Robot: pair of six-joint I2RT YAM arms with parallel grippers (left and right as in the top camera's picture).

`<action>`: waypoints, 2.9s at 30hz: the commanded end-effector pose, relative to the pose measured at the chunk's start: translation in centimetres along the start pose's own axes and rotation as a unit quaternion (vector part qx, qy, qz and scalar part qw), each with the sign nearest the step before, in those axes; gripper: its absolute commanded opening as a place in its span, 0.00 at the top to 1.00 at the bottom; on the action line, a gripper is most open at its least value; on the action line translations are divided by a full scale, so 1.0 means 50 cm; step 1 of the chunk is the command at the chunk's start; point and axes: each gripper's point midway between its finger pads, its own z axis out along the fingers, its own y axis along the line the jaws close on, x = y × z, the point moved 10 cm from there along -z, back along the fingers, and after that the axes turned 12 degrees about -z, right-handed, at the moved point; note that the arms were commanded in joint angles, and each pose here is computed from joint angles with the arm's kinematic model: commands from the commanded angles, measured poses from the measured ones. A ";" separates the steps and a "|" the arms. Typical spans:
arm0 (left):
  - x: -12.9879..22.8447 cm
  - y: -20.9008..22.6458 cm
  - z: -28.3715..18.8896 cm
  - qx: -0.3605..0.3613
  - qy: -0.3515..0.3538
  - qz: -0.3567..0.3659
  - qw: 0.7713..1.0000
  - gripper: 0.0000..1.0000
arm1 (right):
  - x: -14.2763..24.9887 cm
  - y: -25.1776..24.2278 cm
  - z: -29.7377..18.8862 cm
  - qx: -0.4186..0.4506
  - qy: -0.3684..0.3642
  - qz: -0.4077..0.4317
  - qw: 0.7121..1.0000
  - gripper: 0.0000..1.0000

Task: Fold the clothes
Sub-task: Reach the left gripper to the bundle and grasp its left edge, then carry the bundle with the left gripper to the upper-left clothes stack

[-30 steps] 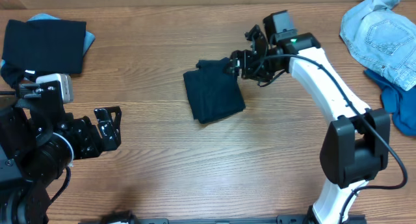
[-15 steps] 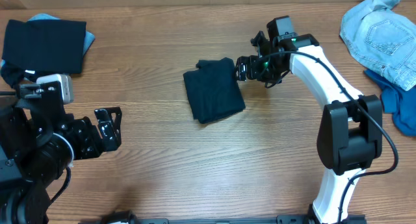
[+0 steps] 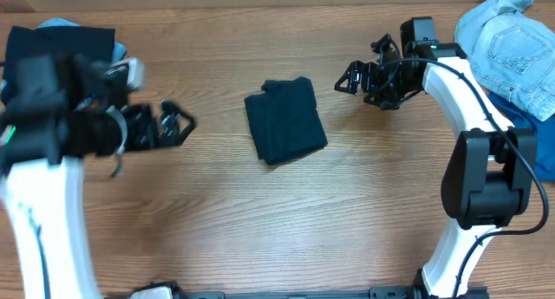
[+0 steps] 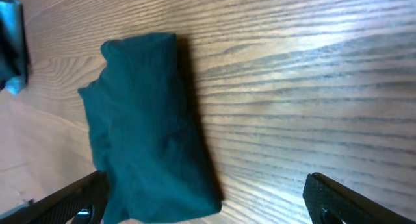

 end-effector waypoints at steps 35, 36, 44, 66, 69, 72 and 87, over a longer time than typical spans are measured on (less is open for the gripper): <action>-0.050 0.114 0.611 -0.013 0.125 -0.236 0.964 0.00 | 0.062 -0.026 -0.411 0.044 -0.211 0.074 0.974 0.00; -0.050 0.114 0.614 -0.005 0.124 -0.240 0.963 0.00 | 0.062 -0.026 -0.411 0.044 -0.211 0.075 0.974 0.00; -0.016 0.142 0.641 0.007 0.121 -0.264 0.957 0.00 | 0.059 -0.027 -0.412 0.044 -0.215 0.071 0.973 0.00; 0.067 0.159 0.731 0.046 0.195 -0.264 0.943 0.16 | 0.059 -0.027 -0.412 0.045 -0.215 0.071 0.973 0.00; 0.066 0.157 0.732 0.049 0.193 -0.261 0.945 0.15 | 0.059 -0.027 -0.412 0.045 -0.215 0.071 0.973 0.00; 0.065 0.157 0.732 0.050 0.191 -0.260 0.945 0.32 | 0.059 -0.027 -0.412 0.044 -0.215 0.072 0.973 0.00; 0.020 0.134 0.703 0.082 0.158 -0.225 0.958 0.96 | 0.059 -0.026 -0.412 0.044 -0.215 0.073 0.973 0.00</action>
